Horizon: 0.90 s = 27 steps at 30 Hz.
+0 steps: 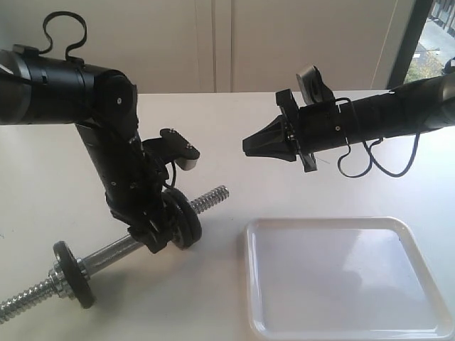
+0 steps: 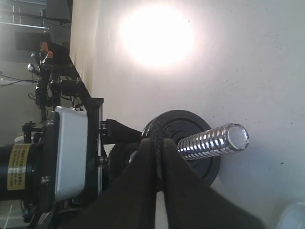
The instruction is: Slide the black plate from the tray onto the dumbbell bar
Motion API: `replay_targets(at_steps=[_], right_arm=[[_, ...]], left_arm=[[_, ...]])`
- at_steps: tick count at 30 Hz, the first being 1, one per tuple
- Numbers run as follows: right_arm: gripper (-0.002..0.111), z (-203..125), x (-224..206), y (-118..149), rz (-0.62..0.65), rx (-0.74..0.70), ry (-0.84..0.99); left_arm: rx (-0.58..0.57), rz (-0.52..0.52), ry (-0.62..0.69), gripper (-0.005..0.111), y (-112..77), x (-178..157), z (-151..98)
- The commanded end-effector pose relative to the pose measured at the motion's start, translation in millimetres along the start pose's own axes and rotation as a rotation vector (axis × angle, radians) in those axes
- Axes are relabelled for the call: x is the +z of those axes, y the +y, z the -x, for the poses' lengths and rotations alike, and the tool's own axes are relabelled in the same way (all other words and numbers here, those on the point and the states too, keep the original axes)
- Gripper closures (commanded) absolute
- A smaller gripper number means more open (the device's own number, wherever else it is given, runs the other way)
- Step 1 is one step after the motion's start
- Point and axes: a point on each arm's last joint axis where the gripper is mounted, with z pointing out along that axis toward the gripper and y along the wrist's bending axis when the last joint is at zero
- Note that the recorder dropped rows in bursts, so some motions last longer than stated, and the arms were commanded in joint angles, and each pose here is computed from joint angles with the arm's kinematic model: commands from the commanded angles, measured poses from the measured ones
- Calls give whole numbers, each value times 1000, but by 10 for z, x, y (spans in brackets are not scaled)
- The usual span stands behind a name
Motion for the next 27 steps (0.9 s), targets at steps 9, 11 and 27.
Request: replay_targets(at_steps=[9, 11, 27], right_arm=[[104, 34, -188, 436, 18, -151, -43], [104, -2, -301, 692, -3, -235, -43], [104, -745, -1060, 1630, -512, -643, -261]], left_arm=[[-182, 247, -37, 41, 24, -782, -278], [-228, 286, -42, 46, 1, -972, -384], [-334, 289, -204, 107, -207, -1341, -762]])
